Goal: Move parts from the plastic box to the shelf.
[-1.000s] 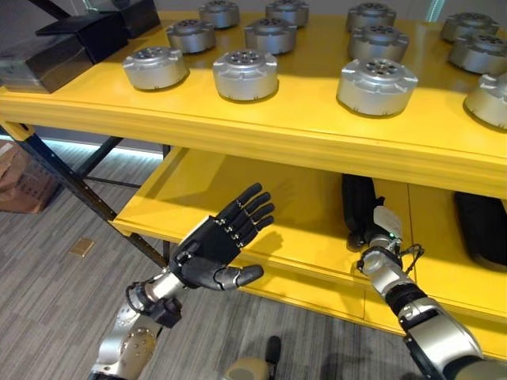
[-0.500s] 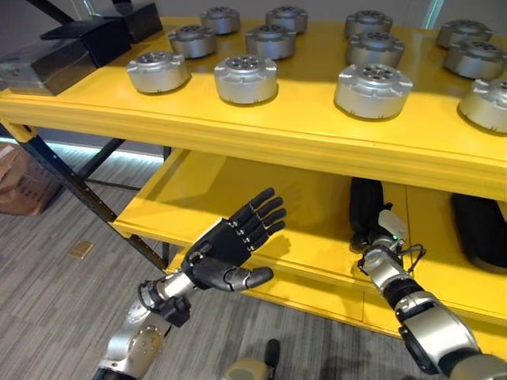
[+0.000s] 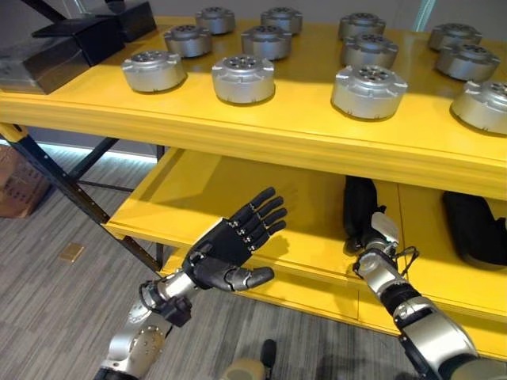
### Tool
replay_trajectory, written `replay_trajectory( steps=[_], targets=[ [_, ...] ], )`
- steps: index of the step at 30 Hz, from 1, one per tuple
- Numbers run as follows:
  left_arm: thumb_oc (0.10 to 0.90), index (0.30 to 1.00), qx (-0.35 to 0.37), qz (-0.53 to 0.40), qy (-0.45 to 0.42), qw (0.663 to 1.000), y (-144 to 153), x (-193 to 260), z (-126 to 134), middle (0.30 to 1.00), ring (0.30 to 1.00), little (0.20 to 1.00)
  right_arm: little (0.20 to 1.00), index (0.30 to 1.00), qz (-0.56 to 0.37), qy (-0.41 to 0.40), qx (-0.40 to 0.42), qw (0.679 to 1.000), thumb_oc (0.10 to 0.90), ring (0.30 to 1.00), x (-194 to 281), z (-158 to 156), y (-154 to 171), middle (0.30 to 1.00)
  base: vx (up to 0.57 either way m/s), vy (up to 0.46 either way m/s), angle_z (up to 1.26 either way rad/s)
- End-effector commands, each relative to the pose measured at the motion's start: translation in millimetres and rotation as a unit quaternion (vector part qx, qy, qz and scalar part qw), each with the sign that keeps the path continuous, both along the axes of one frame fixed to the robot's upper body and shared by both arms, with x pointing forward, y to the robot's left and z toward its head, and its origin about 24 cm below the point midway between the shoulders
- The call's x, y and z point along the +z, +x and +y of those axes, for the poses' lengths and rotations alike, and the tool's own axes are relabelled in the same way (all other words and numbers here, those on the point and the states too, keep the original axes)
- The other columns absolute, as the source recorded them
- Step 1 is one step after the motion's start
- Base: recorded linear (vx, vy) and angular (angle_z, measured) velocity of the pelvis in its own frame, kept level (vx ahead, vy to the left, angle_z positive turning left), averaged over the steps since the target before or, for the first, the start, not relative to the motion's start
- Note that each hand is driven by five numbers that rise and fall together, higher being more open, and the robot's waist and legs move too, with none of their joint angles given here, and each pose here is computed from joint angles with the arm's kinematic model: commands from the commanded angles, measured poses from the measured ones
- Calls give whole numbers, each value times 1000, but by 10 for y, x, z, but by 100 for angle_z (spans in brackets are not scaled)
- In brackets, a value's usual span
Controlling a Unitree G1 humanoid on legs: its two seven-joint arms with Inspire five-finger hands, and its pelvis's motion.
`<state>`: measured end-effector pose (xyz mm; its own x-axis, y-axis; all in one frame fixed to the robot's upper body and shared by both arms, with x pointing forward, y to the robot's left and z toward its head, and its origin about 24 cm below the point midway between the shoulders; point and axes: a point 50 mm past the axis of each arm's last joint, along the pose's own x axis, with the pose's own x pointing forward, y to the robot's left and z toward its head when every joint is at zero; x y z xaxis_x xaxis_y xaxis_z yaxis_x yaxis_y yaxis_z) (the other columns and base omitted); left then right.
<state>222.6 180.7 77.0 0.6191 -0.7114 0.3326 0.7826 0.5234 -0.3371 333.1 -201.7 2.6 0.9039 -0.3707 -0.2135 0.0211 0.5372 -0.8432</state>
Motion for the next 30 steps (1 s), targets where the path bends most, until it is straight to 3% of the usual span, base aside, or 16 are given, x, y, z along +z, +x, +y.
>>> replay_trajectory(
  steps=[1, 6, 7, 8, 21, 30],
  targets=[
    [900, 1000, -15, -119, -45, 992, 93, 399, -101, 1000, 1000, 1000, 300, 300, 7, -4, 18, 1000, 400, 300, 11, 67, 15, 300, -22, 0, -8],
    [900, 1000, -6, -125, -42, 991, 99, 405, -84, 1000, 1000, 1000, 300, 300, -32, 18, 7, 999, 400, 300, 9, 141, -25, 300, -16, 2, -4],
    [900, 1000, -6, -126, -43, 991, 103, 412, -87, 1000, 1000, 1000, 380, 380, -39, 18, 3, 999, 457, 380, 22, 139, -19, 380, -7, 16, -5],
    [900, 1000, -8, -131, -46, 990, 111, 429, -96, 1000, 1000, 1000, 1000, 1000, -58, 33, -11, 998, 900, 1000, 71, 115, 12, 1000, -5, 16, -5],
    [900, 1000, -3, -133, -45, 990, 103, 456, -57, 1000, 1000, 1000, 1000, 1000, -56, 41, -21, 997, 900, 1000, 222, -66, 68, 1000, 3, 8, -3],
    [900, 1000, 4, -140, -42, 989, 81, 485, -29, 1000, 1000, 1000, 1000, 1000, -101, -45, 35, 993, 900, 1000, 530, -64, 133, 1000, 0, 0, 0]
  ],
)
